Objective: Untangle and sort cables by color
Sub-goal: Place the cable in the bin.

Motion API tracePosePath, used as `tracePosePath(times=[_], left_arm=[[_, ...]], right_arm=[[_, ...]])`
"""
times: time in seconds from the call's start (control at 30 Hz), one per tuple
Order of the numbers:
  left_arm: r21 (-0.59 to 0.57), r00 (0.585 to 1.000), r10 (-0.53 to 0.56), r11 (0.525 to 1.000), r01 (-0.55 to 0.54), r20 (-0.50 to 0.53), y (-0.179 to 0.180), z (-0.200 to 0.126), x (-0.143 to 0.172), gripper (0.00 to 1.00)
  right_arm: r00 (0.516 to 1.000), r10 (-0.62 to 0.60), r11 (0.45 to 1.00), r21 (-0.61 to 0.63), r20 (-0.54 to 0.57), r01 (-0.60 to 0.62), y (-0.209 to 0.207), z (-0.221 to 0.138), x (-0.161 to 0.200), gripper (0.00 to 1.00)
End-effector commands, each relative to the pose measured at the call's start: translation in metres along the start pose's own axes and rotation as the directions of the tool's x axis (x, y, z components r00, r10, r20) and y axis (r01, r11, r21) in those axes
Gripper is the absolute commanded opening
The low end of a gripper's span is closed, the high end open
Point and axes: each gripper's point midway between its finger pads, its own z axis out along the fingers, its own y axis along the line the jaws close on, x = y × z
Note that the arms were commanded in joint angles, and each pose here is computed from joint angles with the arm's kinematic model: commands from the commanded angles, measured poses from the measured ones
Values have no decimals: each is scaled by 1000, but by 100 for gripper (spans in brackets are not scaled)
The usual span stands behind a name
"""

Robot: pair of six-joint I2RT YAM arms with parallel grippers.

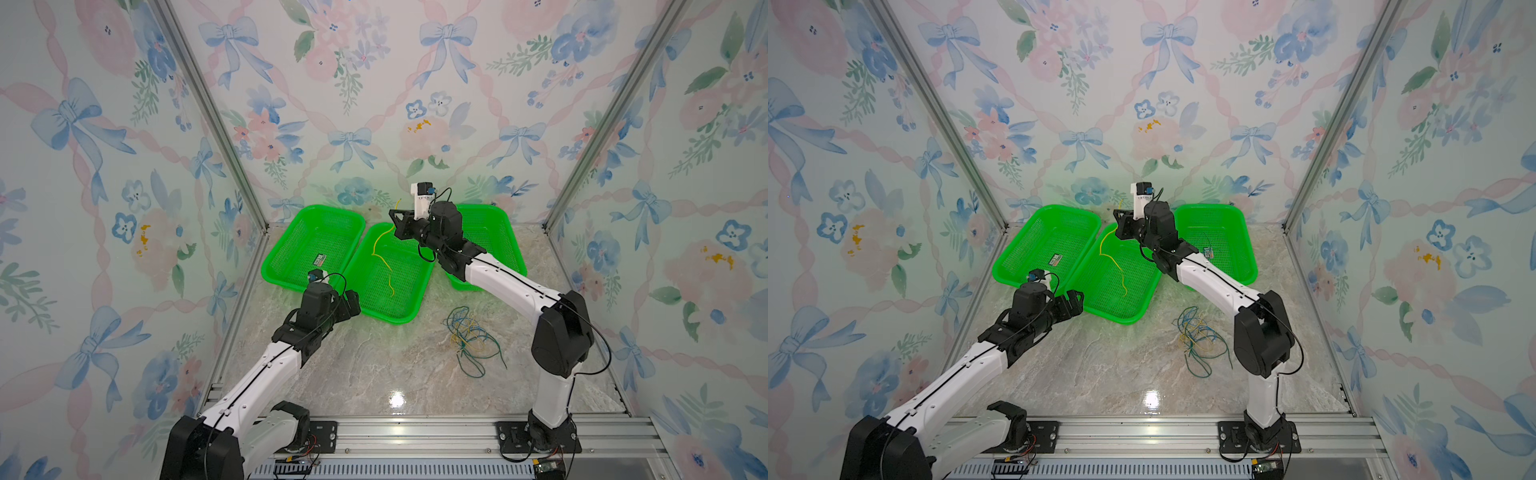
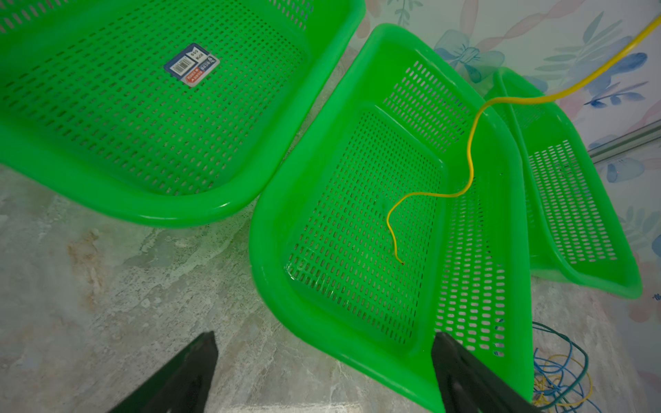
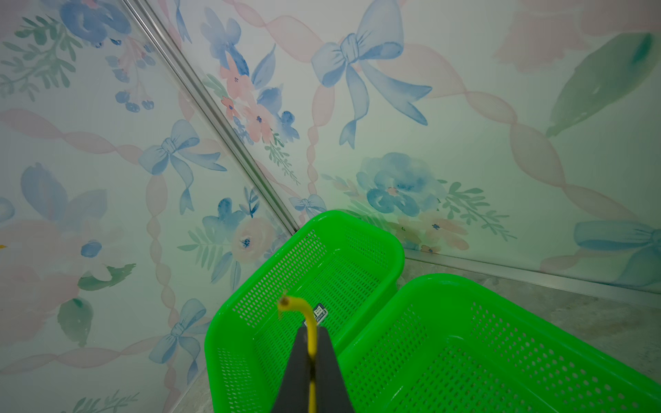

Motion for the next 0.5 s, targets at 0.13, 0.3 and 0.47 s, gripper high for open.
tracePosePath(times=[0.13,0.3,0.47], left_arm=[[26,998,-13,1000,15,-64,1,4,18,98],[74,989,-4,997,15,-146,-10,12,33,98],[80,985,29,997,-16,-170,-19,16,43,98]], right_arm=[[982,-3,996,91,-189,21,-49,37,81,3],[945,17,988,151,-327,34,-75,51,128,8],[922,28,986,161,-387,38,-73,45,131,31]])
